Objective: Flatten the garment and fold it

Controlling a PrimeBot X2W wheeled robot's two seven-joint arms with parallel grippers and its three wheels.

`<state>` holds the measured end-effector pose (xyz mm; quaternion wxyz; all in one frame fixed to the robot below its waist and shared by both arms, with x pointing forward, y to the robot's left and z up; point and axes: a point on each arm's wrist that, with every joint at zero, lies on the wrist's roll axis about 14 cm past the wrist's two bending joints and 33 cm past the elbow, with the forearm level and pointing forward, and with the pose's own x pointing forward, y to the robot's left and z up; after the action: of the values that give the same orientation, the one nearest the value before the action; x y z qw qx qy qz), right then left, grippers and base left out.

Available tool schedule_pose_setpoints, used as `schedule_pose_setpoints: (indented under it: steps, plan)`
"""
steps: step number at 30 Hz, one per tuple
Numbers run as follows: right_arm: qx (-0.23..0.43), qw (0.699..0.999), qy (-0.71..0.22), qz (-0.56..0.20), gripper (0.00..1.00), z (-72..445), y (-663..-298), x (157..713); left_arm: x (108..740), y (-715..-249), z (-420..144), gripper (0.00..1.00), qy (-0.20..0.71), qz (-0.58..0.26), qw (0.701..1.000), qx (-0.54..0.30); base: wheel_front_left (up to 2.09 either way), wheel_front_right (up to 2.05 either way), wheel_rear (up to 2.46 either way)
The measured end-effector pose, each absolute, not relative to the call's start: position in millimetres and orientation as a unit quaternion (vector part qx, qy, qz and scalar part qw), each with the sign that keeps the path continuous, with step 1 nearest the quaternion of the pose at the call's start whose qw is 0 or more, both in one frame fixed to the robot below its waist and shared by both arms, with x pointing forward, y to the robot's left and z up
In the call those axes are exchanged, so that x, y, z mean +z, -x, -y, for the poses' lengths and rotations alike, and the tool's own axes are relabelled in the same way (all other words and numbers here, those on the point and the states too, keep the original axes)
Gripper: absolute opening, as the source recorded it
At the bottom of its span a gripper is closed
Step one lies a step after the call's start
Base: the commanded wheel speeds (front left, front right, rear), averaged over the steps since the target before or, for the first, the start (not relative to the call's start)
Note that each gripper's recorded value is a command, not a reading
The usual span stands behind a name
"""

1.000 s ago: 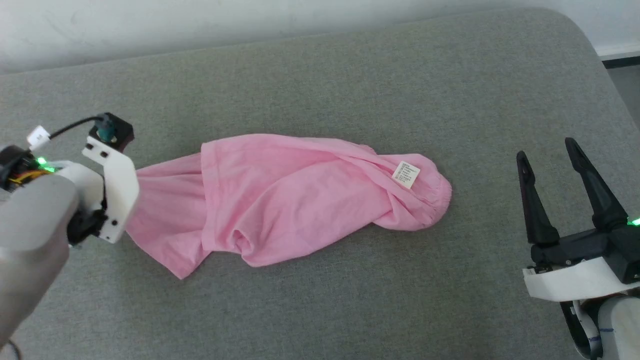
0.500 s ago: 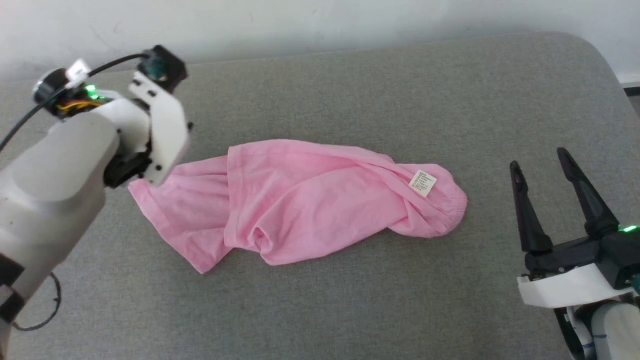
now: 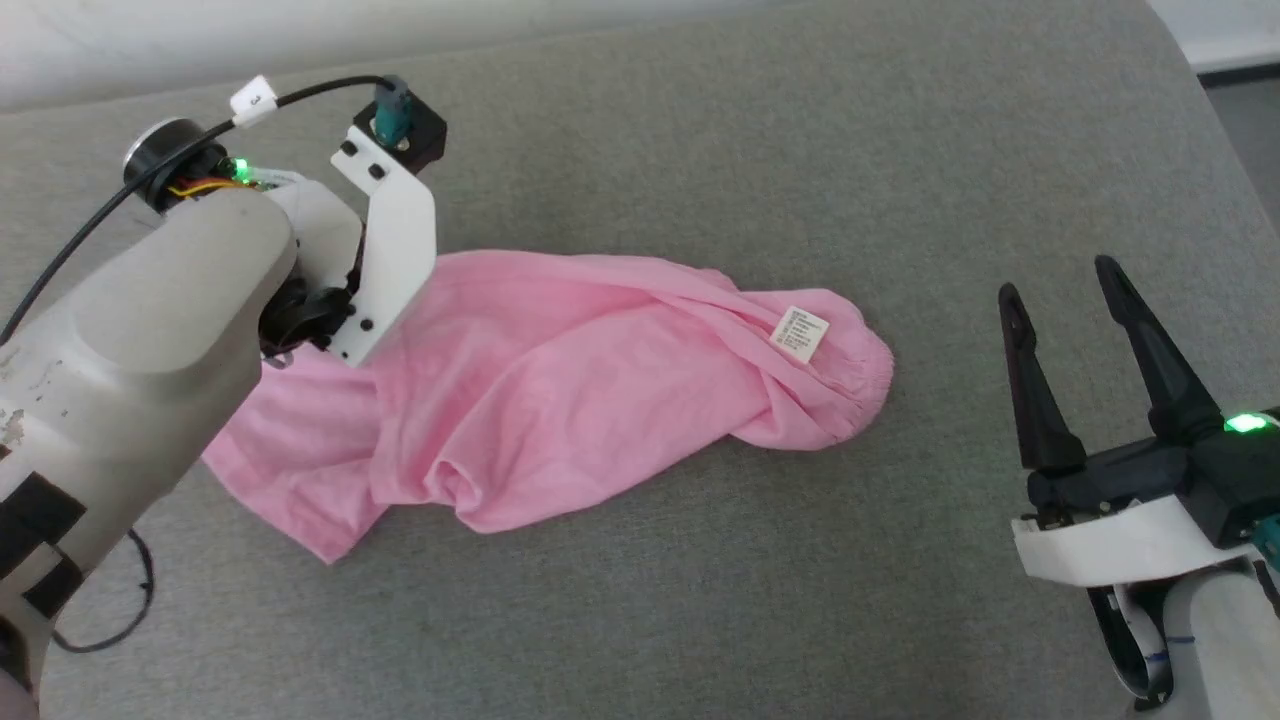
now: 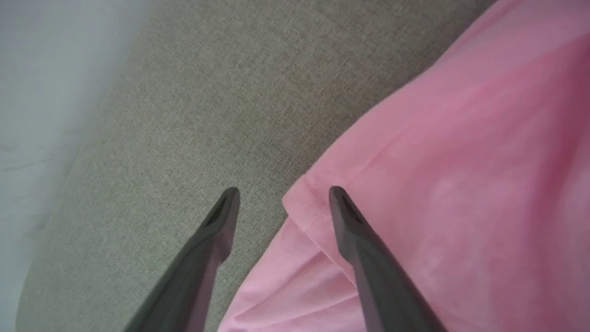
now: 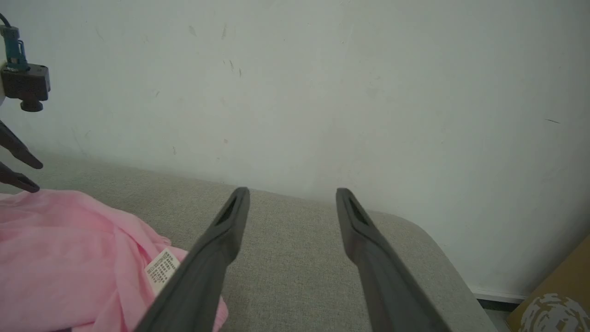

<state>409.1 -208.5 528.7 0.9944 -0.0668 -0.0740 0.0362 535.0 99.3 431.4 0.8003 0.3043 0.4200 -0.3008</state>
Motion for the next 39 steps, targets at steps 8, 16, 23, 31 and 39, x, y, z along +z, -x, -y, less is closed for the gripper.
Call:
schedule_pose_setpoints:
  steps: [8,16,23,31,39]
  plan:
    - [0.022,0.996,0.067,0.051,1.00,216.2,-416.2,512.1,386.4,-536.1,-95.3,0.00,-0.353,-0.462,0.752,-0.310,0.00,0.00,0.00]
    - [0.013,0.996,0.069,0.046,1.00,222.2,-417.9,508.6,391.6,-539.1,-79.6,0.00,-0.335,-0.415,0.771,-0.348,0.00,0.00,0.00]
    - [0.017,0.996,0.066,0.051,1.00,219.3,-405.6,514.5,458.3,-547.6,-61.1,0.00,-0.292,-0.266,0.838,-0.378,0.00,0.00,0.00]
    - [0.038,0.995,0.059,0.068,1.00,204.2,-394.1,525.8,470.4,-461.8,-70.0,0.00,-0.242,-0.225,0.855,-0.399,0.00,0.00,0.00]
    - [0.062,0.993,0.050,0.083,1.00,187.0,-389.1,535.0,405.8,-321.3,-85.5,0.00,-0.142,-0.353,0.832,-0.403,0.00,0.00,0.00]
